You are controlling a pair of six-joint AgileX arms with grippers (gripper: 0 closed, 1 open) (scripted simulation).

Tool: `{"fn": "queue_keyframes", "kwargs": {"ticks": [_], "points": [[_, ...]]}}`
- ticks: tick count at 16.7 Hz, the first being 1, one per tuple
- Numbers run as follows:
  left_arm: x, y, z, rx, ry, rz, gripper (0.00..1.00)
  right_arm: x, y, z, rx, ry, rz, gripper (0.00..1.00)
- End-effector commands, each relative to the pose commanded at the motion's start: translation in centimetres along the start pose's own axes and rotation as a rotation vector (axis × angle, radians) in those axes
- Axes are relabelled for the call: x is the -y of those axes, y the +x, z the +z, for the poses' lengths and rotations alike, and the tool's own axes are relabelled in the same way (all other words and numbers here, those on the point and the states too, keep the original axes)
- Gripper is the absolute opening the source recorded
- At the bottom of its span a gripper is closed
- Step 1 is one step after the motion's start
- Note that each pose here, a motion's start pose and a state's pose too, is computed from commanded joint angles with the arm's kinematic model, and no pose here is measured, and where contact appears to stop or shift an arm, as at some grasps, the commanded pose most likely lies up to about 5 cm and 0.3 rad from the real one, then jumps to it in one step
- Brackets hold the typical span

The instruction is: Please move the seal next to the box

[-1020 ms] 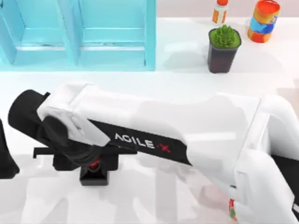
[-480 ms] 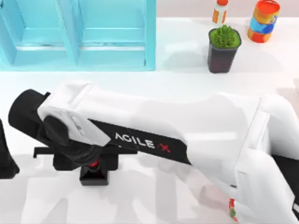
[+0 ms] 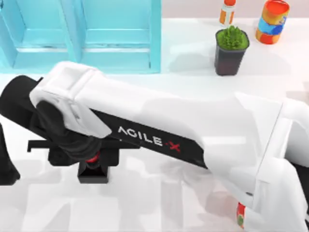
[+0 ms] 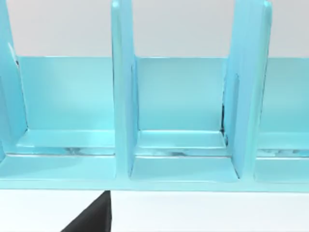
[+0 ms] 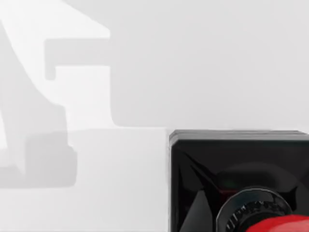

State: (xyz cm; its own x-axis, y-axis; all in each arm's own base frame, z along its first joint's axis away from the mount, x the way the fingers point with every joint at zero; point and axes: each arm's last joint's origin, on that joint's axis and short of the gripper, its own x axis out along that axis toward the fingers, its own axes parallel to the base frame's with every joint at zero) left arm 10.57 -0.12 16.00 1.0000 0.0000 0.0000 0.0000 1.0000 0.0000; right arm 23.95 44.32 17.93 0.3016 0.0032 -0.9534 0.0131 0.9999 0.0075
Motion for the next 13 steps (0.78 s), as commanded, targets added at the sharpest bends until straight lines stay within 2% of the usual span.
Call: {"fn": "queue_keyframes", "kwargs": {"ticks": [3, 9, 13], "points": [[0.0, 0.0, 0.0, 0.000, 0.000, 0.000, 1.00, 0.1, -1.5, 0.3, -0.005, -0.007, -0.004, 0.00], [0.0, 0.0, 0.0, 0.000, 0.000, 0.000, 1.00, 0.4, -1.8, 0.6, -0.005, -0.006, -0.002, 0.00], [0.0, 0.0, 0.0, 0.000, 0.000, 0.000, 1.00, 4.5, -4.0, 3.8, -0.013, -0.004, -0.007, 0.00]]}}
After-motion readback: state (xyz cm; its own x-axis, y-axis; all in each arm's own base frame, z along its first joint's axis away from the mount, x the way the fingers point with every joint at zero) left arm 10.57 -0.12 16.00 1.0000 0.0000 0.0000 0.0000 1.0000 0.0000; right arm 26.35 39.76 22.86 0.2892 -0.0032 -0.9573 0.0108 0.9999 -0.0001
